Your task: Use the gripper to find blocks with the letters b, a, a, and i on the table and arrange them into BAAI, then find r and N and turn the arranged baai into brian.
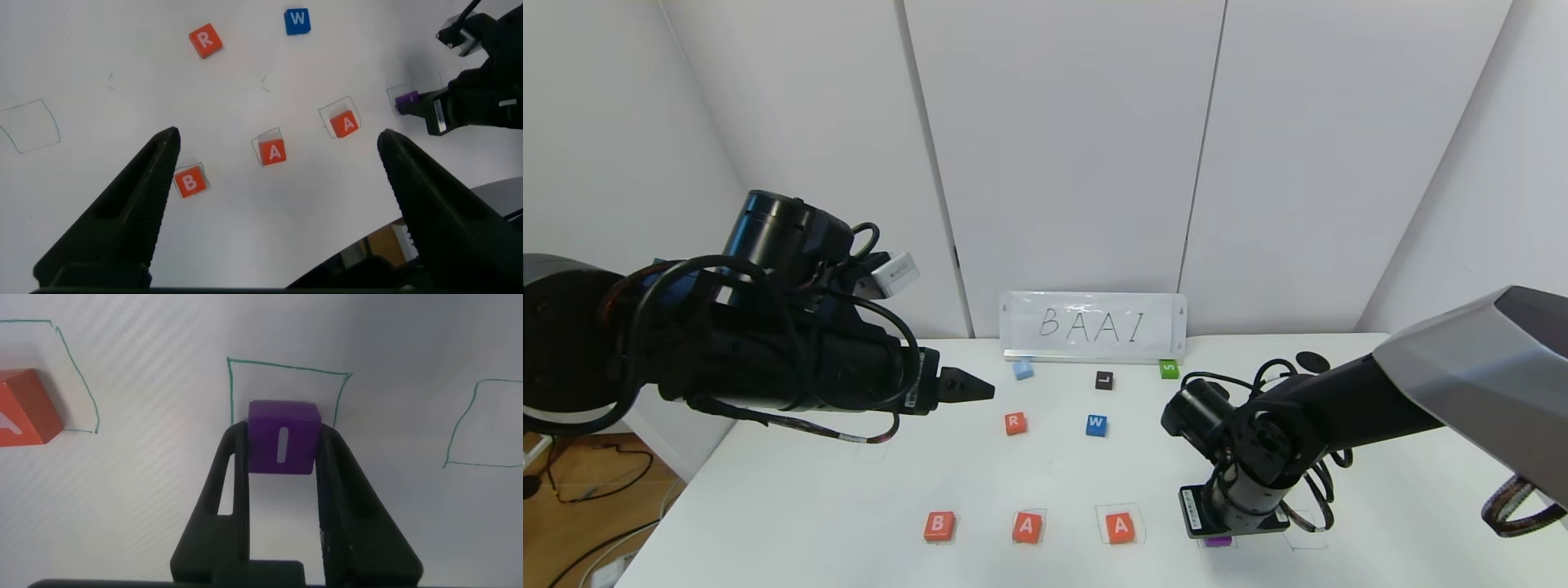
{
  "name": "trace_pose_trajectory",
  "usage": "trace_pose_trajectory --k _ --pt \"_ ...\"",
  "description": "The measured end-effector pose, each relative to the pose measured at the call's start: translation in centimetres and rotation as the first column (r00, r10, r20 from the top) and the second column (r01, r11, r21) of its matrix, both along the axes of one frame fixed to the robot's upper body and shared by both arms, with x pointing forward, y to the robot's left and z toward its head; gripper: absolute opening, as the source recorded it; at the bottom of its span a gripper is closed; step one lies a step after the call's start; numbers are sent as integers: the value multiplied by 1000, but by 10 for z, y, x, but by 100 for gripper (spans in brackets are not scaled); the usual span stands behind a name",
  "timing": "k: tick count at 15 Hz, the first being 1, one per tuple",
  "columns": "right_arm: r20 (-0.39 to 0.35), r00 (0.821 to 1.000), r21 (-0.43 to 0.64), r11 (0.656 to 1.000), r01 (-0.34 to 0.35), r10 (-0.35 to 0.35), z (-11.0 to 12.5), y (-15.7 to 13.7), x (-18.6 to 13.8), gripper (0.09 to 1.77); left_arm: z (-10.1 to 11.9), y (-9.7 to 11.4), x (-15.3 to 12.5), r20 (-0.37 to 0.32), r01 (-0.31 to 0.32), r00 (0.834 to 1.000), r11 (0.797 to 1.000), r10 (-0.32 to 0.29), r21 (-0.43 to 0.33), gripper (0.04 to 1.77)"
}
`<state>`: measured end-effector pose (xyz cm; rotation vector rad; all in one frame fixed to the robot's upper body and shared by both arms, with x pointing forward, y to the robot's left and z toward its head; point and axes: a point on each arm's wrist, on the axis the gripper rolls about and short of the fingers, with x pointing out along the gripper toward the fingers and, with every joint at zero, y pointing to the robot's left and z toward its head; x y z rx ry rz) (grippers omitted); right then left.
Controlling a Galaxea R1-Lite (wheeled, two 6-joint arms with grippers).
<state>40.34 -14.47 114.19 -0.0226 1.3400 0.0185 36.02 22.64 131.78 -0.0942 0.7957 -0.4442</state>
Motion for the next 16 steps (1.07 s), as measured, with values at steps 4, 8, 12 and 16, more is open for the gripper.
trace_pose_trajectory --k 4,8,12,16 --pt "-2 1000 -1 1000 0 0 0 0 0 73 0 0 0 -1 0 1000 1000 0 0 172" --pt "-2 1000 -1 1000 1 -1 0 0 0 112 0 0 0 -1 0 1000 1000 0 0 172" --pt "2 1000 2 1000 1 -1 0 0 1 136 0 0 0 -2 0 1000 1000 0 0 172" --pt "4 1000 3 1000 4 -4 0 0 1 150 0 0 0 -2 0 1000 1000 0 0 172"
